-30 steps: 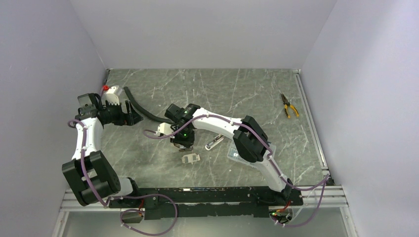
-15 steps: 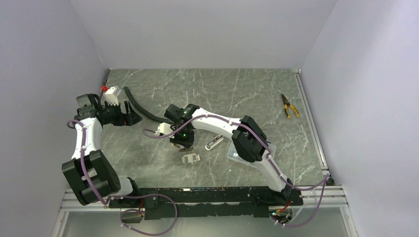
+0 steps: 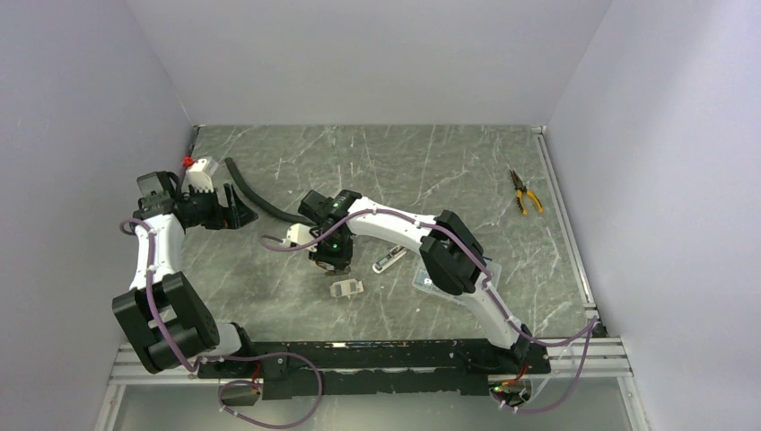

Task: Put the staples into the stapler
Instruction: Install the staple into the stapler.

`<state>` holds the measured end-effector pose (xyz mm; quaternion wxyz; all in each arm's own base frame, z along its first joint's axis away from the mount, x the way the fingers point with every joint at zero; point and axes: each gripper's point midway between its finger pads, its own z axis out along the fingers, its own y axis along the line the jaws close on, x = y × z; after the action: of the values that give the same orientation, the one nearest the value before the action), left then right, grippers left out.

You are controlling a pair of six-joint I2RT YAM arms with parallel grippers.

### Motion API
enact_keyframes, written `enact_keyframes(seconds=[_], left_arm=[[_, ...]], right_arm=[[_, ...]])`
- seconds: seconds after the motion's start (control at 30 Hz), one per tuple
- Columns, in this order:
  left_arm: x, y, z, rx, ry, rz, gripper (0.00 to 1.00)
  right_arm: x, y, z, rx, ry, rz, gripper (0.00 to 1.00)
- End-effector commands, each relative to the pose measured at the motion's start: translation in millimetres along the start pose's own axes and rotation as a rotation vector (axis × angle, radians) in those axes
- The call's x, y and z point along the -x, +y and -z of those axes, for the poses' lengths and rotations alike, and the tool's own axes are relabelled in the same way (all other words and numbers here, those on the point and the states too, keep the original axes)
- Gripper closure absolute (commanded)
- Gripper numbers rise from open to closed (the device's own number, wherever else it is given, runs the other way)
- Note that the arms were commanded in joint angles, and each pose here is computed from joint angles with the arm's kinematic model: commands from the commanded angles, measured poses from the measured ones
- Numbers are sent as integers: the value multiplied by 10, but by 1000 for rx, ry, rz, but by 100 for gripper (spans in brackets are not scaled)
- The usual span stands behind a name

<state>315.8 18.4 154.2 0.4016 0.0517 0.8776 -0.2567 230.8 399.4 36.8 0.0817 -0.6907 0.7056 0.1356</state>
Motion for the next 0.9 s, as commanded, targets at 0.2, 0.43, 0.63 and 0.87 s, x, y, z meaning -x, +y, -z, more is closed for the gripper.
enact_keyframes(seconds=[0.2,0.43,0.63,0.87], left_arm=[[101,-34,37,-28,-25,15,6],[98,-31,41,-32,-25,21,6],[97,-29,45,-34,-26,23,6],[104,-30,63,-32,-28,24,6]], right_arm=[[98,-26,32,-22,-16,-13,94],[92,-20,-3,-17,-14,-26,94],[58,-29,-35,-23,-9,-32,94],[52,-33,-69,-25,-10,-37,93]])
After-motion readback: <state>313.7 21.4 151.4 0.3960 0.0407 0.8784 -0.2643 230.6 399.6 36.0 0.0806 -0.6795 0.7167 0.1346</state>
